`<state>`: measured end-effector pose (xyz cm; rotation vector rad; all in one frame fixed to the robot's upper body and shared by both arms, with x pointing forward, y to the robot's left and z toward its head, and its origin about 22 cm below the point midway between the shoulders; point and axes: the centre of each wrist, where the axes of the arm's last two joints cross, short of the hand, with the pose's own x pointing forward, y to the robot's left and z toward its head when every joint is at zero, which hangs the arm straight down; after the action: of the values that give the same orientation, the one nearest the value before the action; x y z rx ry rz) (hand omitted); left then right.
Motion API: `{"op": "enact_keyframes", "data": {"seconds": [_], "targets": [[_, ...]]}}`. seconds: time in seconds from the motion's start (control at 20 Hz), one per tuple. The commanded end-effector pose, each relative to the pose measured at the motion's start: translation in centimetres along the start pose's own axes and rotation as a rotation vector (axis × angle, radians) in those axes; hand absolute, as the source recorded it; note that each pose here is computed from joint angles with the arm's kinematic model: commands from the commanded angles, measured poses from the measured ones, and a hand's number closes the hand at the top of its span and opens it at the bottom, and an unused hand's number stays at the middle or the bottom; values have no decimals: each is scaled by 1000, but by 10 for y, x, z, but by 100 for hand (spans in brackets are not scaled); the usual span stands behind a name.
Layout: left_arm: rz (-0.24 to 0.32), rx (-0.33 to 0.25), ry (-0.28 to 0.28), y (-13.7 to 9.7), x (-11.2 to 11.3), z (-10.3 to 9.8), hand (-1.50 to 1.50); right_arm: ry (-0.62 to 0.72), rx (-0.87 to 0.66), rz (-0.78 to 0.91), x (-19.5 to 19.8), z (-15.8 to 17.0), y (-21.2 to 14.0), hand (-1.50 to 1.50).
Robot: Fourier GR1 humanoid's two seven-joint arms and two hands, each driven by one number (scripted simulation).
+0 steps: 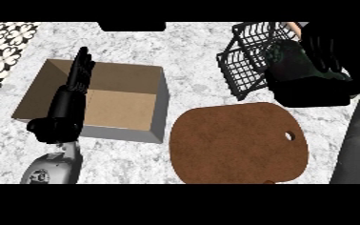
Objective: Pick the eggplant from the cutting board and place it in the tiered basket
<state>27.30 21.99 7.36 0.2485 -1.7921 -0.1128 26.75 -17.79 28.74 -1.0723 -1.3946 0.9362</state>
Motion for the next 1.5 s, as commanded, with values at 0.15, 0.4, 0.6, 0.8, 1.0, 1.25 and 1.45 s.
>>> {"op": "enact_keyframes", "data": {"seconds": [0.15,0.4,0.6,0.8,1.0,1.25,1.45], "targets": [[28,-53,123,-32,-31,8,0,43,-25,66,-3,-39,-2,150],[29,-58,125,-21,-16,2,0,68,-51,98,-25,-65,1,150],[33,-54,114,-19,-27,-4,0,87,-49,143,-22,-85,23,150],[42,-41,112,-30,-26,7,0,115,2,105,-51,-103,19,150],[51,-62,125,-25,-20,11,0,224,36,-148,-49,-113,40,-150],[33,-50,111,-28,-26,17,0,181,5,-310,-77,-124,50,-150],[27,-49,120,-23,-28,8,0,210,-134,-511,-86,-125,26,-150]]}}
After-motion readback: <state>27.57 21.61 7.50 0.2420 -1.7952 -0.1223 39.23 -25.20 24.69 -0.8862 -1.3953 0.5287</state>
